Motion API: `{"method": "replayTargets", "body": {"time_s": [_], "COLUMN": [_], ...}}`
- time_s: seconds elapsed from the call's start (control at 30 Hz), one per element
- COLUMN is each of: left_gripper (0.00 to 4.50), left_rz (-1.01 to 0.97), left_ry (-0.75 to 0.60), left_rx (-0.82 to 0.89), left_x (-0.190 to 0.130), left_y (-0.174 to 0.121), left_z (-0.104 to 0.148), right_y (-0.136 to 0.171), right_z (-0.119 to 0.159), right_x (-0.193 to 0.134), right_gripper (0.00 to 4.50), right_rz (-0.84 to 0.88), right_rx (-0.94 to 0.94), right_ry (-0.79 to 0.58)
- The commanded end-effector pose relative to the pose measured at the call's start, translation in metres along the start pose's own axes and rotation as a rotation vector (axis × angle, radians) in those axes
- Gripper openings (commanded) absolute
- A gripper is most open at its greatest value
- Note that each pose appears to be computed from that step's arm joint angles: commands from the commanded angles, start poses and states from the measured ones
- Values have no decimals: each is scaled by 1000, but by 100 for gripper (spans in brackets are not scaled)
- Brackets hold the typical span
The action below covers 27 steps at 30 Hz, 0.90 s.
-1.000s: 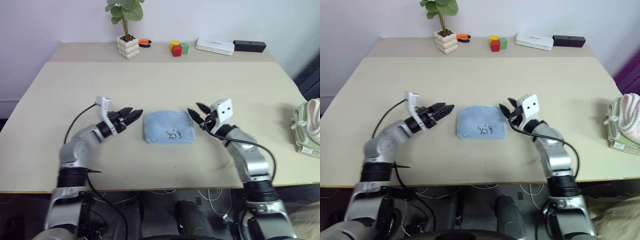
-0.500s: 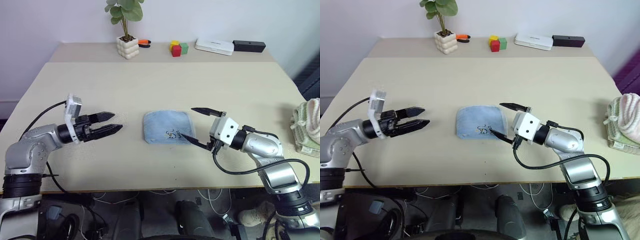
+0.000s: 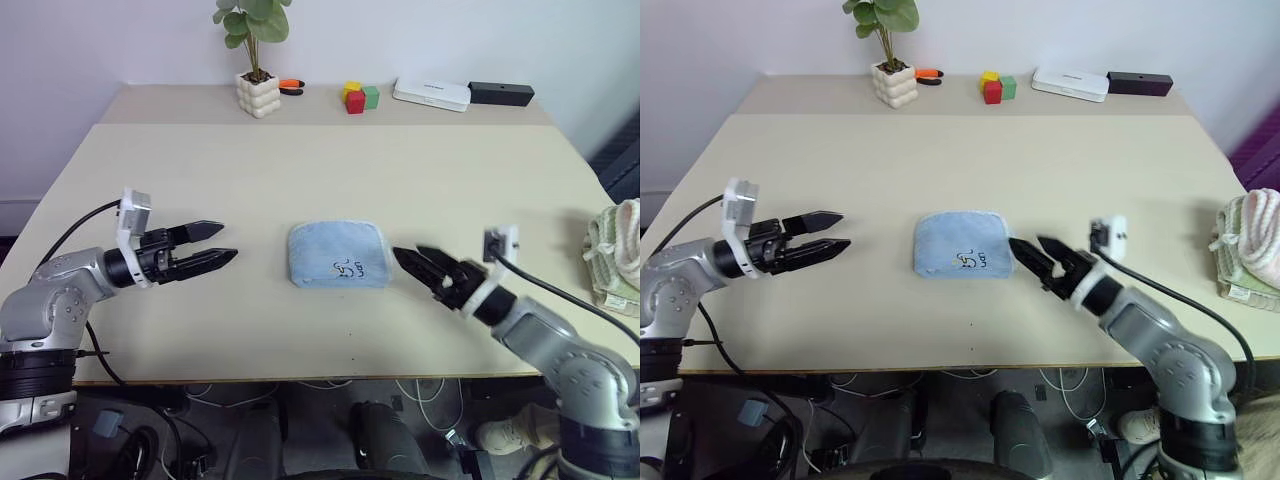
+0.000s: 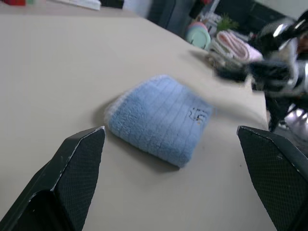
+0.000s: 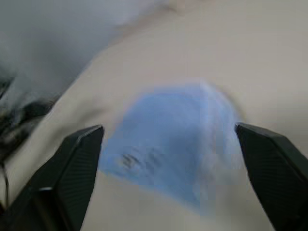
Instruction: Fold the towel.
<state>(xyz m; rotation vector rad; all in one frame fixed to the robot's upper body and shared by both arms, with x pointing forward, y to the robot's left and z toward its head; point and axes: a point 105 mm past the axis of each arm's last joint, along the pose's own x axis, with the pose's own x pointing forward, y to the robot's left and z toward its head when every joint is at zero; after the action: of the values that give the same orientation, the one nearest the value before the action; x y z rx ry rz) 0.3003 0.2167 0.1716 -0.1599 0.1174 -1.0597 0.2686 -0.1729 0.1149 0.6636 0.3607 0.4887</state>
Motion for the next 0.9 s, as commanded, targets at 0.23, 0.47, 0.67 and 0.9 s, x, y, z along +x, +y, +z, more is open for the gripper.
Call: {"method": "replayTargets", "body": {"time_s": [0.23, 0.47, 0.67, 0.9], "left_gripper": [450, 450, 450, 450], "left_rz": [-36, -34, -18, -8], "left_ry": [-46, -53, -49, -58], "left_rx": [11, 12, 2, -5], "left_x": [9, 9, 9, 9], "left_y": [-7, -12, -15, -18], "left_z": [8, 11, 9, 11], "right_y": [21, 25, 25, 15], "right_z": [11, -3, -18, -19], "right_x": [4, 18, 23, 29], "right_gripper": [443, 443, 443, 443], "right_rz": [56, 91, 87, 60], "right_rx": [358, 394, 388, 400], "right_ry": [74, 172, 251, 250]}}
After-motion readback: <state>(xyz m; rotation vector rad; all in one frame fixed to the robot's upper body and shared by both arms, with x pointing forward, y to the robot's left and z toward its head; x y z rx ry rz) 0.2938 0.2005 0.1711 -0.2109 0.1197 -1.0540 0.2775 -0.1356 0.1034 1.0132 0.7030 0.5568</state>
